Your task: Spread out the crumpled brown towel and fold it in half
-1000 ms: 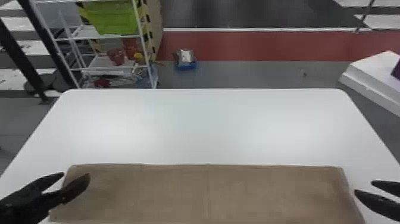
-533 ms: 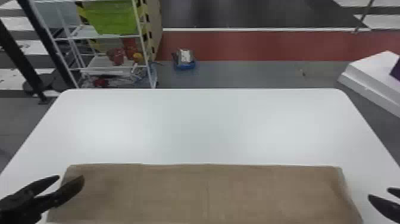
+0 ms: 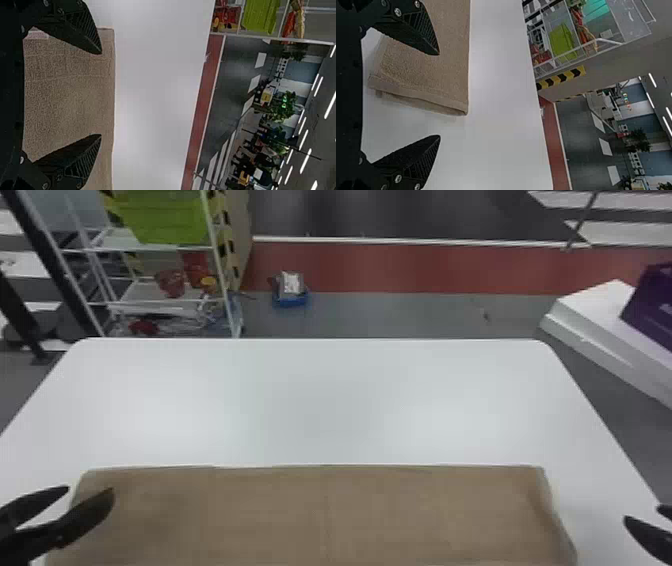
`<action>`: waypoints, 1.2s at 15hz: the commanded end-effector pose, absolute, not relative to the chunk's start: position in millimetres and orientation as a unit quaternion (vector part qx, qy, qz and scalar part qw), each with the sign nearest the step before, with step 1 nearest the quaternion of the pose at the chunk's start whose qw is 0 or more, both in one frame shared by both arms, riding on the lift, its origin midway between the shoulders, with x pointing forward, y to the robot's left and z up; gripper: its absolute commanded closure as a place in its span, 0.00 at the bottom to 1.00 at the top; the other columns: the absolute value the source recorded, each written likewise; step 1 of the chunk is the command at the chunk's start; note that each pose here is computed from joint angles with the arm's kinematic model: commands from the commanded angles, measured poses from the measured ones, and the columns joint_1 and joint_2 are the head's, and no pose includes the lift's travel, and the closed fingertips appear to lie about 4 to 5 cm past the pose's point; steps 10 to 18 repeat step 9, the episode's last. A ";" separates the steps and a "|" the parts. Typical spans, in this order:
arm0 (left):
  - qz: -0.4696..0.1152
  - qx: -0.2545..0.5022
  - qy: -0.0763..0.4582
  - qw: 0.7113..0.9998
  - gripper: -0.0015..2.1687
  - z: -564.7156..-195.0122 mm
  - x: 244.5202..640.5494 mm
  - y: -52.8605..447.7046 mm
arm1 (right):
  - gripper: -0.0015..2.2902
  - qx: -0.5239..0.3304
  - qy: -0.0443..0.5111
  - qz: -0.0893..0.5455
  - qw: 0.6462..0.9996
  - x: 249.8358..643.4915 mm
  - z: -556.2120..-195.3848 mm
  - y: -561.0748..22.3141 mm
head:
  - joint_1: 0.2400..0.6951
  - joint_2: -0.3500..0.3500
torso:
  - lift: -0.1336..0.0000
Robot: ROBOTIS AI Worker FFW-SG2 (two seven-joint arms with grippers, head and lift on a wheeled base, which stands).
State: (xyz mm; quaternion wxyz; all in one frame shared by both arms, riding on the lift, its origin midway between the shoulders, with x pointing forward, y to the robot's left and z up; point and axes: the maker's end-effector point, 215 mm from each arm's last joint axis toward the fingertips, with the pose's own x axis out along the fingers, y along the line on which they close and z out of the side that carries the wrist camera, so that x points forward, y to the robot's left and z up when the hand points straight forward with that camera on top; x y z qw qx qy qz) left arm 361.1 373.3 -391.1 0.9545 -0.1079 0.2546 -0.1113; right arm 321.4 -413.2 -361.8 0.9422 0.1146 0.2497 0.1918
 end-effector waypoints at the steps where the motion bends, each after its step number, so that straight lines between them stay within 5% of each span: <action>1: -0.111 -0.113 0.262 0.952 0.09 -395.1 359.9 369.1 | 0.07 0.116 0.241 0.183 0.946 317.5 -356.2 -423.4 | 1.00 0.42 | 0.07; 18: -0.118 -0.117 0.262 0.951 0.09 -389.1 357.2 364.5 | 0.06 0.120 0.236 0.174 0.948 316.1 -354.9 -431.6 | 1.00 0.34 | 0.07</action>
